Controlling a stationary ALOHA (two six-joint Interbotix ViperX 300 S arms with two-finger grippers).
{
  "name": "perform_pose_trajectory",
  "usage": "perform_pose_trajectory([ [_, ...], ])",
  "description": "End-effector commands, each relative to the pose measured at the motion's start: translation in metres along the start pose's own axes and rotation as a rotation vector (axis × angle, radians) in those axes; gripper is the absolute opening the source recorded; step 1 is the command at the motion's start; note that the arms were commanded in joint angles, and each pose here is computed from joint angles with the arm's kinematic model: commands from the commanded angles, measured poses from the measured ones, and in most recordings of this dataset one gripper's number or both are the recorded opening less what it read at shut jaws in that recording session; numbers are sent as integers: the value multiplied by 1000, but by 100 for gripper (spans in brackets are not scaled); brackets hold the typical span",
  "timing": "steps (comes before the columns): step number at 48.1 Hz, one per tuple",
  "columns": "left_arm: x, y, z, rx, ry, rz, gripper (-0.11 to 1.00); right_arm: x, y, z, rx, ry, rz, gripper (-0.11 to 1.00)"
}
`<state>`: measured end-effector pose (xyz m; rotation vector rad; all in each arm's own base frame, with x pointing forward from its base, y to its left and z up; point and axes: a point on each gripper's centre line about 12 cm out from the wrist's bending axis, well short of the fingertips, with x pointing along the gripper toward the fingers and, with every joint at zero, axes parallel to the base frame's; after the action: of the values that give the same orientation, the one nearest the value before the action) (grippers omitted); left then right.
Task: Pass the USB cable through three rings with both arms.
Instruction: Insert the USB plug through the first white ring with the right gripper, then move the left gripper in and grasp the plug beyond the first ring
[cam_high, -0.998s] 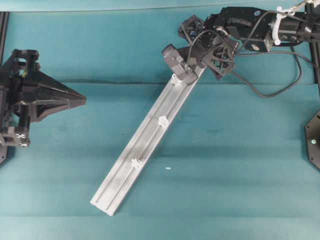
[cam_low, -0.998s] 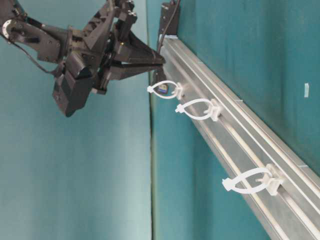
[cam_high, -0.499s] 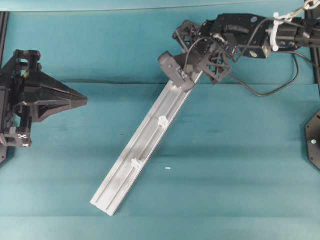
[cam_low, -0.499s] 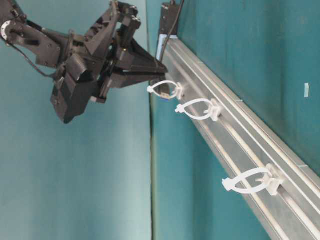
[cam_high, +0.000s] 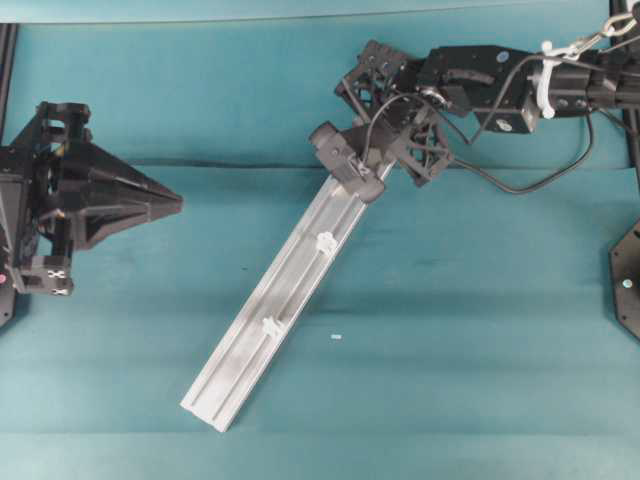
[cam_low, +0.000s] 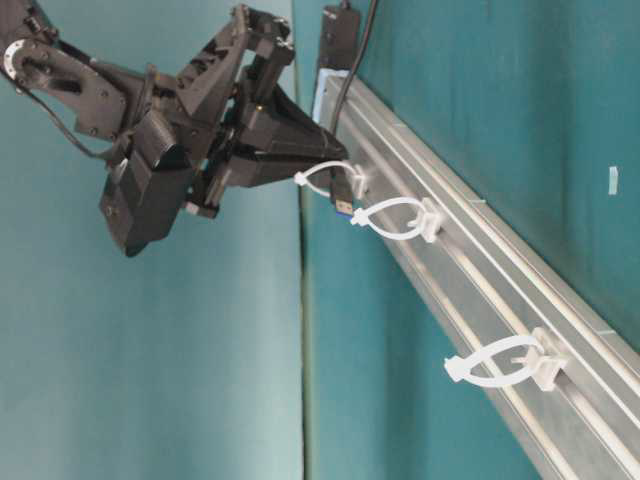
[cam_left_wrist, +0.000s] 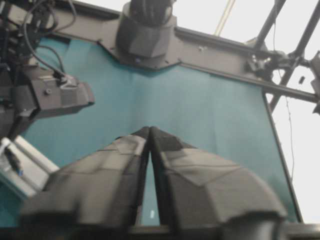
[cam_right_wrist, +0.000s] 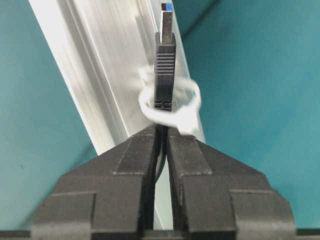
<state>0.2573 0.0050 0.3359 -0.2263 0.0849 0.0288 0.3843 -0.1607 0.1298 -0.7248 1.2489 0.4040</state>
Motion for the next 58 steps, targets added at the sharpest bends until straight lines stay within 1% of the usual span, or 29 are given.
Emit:
perform_pose_trajectory([
  [1,2,1,9,-1,-22,6,29,0,0,6,4,-22,-15,8],
  [6,6,5,8,3,-22,20,55,1,1,6,25,-41,-32,8],
  [12,15,12,-3,-1,17,44,84,1,3,6,35,-48,-39,8],
  [15,21,17,-15,-5,57,62,91,1,3,5,38,-48,-42,8],
  [20,33,31,-38,-22,125,106,90,0,2,4,43,-50,-48,8],
  [30,62,57,-67,-36,156,167,90,1,1,1,50,-48,-50,8],
  [40,91,92,-99,-53,184,237,90,0,0,0,62,-49,-53,8],
  [47,110,101,-106,-55,168,245,90,-1,-2,0,77,-50,-57,8],
  [53,123,108,-123,-57,203,252,90,-1,-2,0,80,-52,-58,8],
  [58,132,112,-132,-55,206,252,90,-1,-3,0,83,-53,-62,8],
])
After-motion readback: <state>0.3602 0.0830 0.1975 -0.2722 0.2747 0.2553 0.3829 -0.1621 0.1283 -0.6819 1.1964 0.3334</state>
